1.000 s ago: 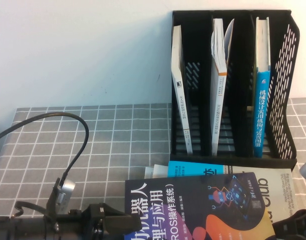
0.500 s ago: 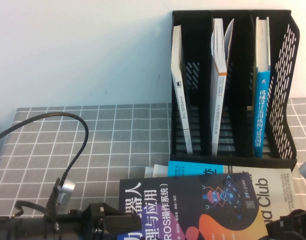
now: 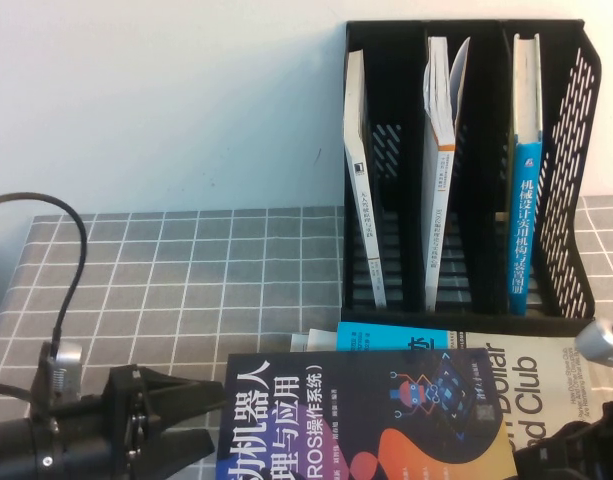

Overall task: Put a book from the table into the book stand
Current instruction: Push book with right arm

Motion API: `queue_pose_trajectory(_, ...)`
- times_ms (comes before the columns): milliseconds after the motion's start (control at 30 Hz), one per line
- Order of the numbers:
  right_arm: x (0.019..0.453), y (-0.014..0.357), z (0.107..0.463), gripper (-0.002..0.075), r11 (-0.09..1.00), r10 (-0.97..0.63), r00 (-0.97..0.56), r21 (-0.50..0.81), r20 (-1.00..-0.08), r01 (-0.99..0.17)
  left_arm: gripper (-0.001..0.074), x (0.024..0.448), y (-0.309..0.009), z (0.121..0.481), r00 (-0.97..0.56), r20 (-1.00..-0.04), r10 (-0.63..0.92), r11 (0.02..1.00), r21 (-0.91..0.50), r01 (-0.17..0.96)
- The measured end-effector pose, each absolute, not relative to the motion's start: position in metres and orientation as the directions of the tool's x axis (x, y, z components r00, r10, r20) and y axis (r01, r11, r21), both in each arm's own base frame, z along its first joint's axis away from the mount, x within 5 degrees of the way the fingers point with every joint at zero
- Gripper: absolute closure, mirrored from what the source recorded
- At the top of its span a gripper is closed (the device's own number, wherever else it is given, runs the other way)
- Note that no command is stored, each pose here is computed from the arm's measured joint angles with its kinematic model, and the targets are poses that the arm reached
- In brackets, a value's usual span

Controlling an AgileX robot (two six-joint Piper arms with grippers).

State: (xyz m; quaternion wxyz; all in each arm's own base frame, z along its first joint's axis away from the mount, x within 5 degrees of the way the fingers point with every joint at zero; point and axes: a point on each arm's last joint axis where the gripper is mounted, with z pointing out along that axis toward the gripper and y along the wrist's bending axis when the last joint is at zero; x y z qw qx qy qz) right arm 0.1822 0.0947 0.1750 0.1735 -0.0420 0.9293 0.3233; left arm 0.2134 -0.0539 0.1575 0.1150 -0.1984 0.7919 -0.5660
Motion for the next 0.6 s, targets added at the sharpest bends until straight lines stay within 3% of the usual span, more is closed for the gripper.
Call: queue_pose_trajectory(600, 0.1858, 0.0965, 0.177, 0.0729, 0.803, -0.033, -0.912, 0.532, -0.409, -0.268, 0.0247, 0.2108, -0.0516, 0.1496, -0.939, 0.057, -0.339, 0.345, -0.921, -0.18)
